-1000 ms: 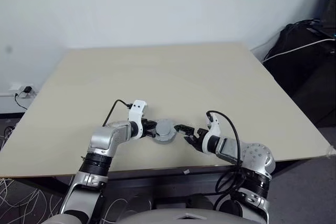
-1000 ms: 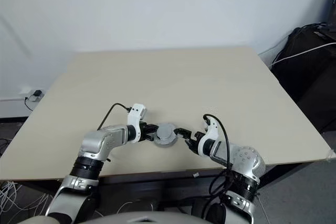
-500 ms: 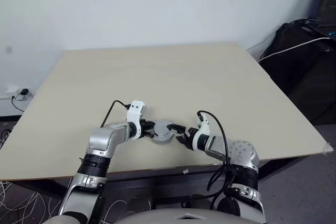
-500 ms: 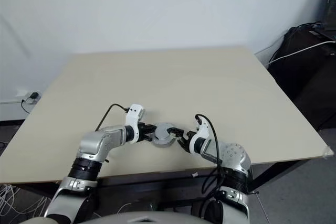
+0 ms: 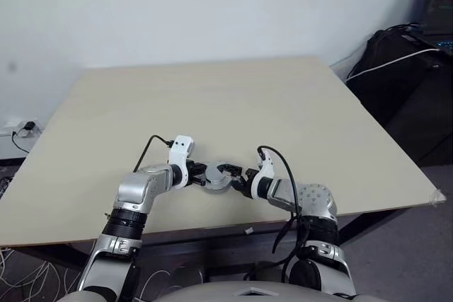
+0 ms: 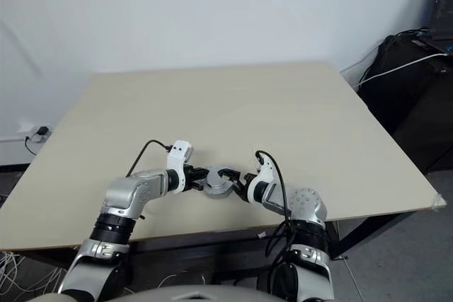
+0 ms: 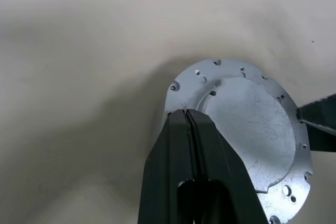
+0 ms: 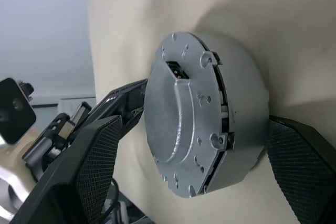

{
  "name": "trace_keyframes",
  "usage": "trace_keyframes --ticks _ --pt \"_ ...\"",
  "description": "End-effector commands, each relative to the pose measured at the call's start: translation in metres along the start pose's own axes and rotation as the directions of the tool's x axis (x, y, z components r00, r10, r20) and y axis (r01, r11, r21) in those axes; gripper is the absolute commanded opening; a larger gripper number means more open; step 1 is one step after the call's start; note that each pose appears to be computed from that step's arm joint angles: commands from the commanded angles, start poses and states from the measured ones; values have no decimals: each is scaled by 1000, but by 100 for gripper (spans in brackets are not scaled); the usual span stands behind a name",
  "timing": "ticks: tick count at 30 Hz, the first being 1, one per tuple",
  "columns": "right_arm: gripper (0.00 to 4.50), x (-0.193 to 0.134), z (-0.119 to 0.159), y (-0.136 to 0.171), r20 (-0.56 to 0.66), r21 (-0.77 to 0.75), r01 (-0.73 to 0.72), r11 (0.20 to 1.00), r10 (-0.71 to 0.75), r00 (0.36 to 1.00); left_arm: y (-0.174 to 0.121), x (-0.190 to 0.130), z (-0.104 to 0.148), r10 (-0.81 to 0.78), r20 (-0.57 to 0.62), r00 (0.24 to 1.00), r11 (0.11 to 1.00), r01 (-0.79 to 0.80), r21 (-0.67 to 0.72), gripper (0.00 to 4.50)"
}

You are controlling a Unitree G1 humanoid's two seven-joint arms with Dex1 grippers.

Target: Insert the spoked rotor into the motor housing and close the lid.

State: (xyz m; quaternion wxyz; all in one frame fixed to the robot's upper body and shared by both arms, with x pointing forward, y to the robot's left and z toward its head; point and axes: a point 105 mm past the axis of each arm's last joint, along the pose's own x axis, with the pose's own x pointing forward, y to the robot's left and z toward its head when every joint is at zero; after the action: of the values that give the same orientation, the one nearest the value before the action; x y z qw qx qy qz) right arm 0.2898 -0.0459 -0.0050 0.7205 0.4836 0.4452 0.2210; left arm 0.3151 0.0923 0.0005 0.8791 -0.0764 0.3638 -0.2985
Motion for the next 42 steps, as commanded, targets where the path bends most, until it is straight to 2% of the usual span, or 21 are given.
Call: trace_keyframes --ticks 1,2,5,11,14,27,29,34,39,42 --pt "447 19 -24 65 -83 57 -291 955 295 952 -16 9 -16 -59 -57 997 998 59 -13 5" --pt "447 19 -24 64 -83 62 -290 955 294 952 -16 9 -15 -59 -56 997 998 58 -14 5" --pt "386 20 -23 58 -74 65 -260 963 264 962 -16 9 -16 -57 -57 997 998 57 -13 5" --pt "198 19 -19 55 -50 59 -242 968 245 968 -17 9 -16 -60 -58 997 998 59 -10 5" --pt "127 18 -20 54 -52 56 -237 970 240 969 -18 10 -16 -60 -57 997 998 60 -8 5" --pt "123 10 -27 38 -76 54 -181 982 185 980 -18 10 -14 -63 -43 997 998 63 -4 5" --pt "123 8 -25 36 -61 57 -175 983 179 982 -22 8 -4 -77 21 997 997 77 -14 5" --pt "123 -2 -14 28 5 77 -171 982 171 985 -31 -14 29 -110 273 956 990 131 -60 5" --pt "123 -8 -10 24 37 91 -176 980 174 984 -37 -44 35 -130 446 886 967 213 -141 5" --pt "122 -8 -8 25 53 102 -188 977 183 982 -35 -58 25 -99 515 851 940 251 -233 5"
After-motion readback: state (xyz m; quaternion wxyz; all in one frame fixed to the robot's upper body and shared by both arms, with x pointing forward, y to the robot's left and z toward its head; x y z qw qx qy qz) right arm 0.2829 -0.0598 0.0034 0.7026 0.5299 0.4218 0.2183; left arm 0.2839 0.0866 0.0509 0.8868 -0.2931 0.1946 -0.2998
